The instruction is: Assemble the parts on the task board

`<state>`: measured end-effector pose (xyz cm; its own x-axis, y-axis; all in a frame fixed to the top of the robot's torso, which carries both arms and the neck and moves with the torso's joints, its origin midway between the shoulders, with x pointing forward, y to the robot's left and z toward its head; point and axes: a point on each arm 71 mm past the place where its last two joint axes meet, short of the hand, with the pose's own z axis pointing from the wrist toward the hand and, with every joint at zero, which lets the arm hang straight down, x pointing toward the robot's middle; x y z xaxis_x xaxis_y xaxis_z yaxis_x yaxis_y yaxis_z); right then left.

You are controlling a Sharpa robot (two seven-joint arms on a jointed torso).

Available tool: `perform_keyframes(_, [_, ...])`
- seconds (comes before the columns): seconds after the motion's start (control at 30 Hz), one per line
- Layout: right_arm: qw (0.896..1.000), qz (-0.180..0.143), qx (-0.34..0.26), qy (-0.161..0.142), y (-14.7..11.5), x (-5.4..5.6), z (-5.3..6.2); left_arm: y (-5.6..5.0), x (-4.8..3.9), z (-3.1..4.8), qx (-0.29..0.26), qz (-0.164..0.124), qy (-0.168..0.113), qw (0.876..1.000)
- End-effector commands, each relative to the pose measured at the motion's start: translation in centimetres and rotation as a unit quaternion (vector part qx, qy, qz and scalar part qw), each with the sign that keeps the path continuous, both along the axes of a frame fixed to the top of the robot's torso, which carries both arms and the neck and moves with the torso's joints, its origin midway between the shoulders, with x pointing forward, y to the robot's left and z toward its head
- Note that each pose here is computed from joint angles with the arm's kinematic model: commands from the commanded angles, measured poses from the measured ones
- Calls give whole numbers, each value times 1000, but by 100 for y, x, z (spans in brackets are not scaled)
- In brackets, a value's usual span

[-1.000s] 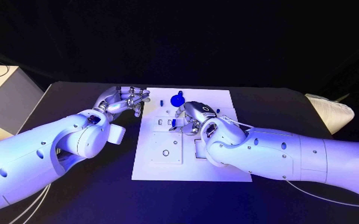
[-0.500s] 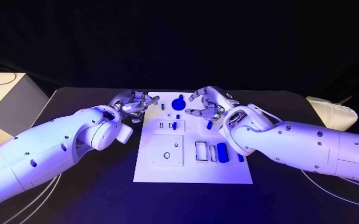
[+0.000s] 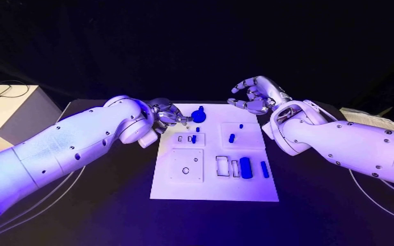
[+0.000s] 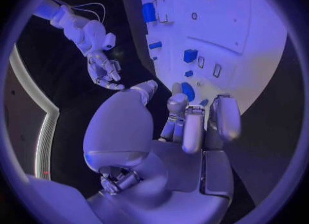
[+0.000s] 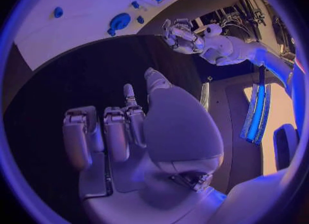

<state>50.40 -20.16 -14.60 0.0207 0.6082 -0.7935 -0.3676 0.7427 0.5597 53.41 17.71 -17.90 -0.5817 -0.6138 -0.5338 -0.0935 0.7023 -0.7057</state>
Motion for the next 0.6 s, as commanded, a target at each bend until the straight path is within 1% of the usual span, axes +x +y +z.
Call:
perform_keyframes(0.03, [1000,-2,16,5,-42,21,28,-46,29,-22,96,-34,18,995])
perform_keyframes(0.23, [999,-26,30,24,-162,109,67,-147,124,-14,143,-52,19,988])
perform_keyframes(0.27, [999,-27,32,26,-169,115,70,-152,129,-14,146,-52,19,988])
perform_keyframes(0.33, [998,-33,48,28,-210,151,87,-180,156,-17,158,-56,18,986])
perform_keyframes(0.47, [994,-45,95,20,-274,209,132,-236,178,-28,167,-61,19,984])
perform_keyframes(0.6, [987,-69,143,4,-346,268,178,-304,185,-55,174,-68,23,982])
